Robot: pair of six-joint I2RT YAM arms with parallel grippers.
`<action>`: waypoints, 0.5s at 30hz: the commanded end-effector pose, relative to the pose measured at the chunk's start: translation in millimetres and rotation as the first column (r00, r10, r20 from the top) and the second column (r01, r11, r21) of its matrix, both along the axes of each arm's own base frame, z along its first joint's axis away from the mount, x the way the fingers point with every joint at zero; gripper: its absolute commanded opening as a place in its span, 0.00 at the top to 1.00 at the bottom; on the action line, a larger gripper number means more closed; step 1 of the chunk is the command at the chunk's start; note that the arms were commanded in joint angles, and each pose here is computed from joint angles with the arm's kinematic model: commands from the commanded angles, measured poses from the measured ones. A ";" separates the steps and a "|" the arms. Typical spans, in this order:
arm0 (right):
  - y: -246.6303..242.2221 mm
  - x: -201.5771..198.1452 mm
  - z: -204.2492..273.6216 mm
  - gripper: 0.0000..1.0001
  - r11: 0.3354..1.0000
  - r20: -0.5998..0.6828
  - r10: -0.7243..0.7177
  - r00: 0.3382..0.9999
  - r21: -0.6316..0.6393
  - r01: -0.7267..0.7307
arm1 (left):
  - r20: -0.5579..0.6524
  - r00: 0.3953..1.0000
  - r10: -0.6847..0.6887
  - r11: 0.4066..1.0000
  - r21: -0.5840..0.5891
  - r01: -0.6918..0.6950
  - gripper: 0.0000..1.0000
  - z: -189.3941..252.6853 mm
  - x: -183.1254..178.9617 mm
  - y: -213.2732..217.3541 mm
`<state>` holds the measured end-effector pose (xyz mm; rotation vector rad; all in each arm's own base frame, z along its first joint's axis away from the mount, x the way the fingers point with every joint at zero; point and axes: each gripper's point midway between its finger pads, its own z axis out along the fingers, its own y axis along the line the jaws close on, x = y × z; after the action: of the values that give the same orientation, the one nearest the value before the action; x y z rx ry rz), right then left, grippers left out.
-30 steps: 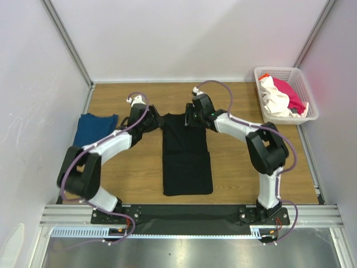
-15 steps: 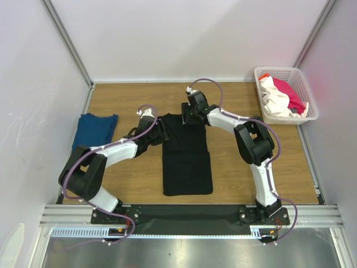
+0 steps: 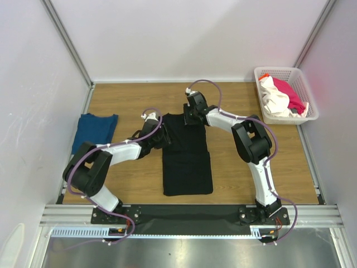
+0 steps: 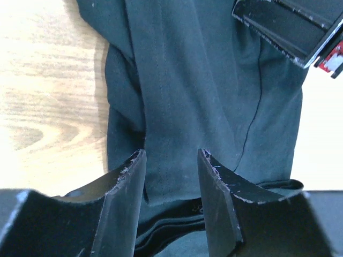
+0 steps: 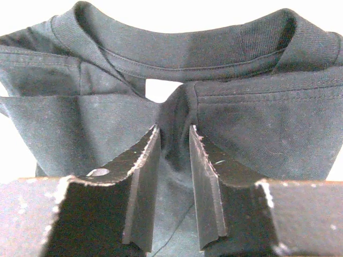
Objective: Fold and stack the t-shirts
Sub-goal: Fold the tshirt
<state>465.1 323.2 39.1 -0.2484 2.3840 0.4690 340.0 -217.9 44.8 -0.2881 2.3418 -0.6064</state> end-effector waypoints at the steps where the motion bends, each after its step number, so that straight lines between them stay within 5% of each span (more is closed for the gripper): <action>1: 9.0 10.4 6.6 0.67 1.000 0.038 0.011 0.999 0.017 -0.011 | 0.018 1.000 0.018 1.000 -0.012 -0.017 0.51 7.3 -3.7 0.6; 10: 8.5 9.3 9.3 0.68 1.000 0.040 0.013 0.999 0.019 -0.014 | -0.016 0.999 0.047 0.999 0.024 -0.047 0.55 -7.8 -10.7 8.6; 15: 7.4 9.7 8.2 0.68 1.000 0.038 0.009 0.999 0.017 -0.010 | -0.024 0.999 0.031 0.999 0.015 -0.031 0.82 -11.4 -9.9 1.6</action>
<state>465.7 323.8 37.2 -0.2535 2.3820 0.4683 327.0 -209.4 29.2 -0.3295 2.3828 -0.5526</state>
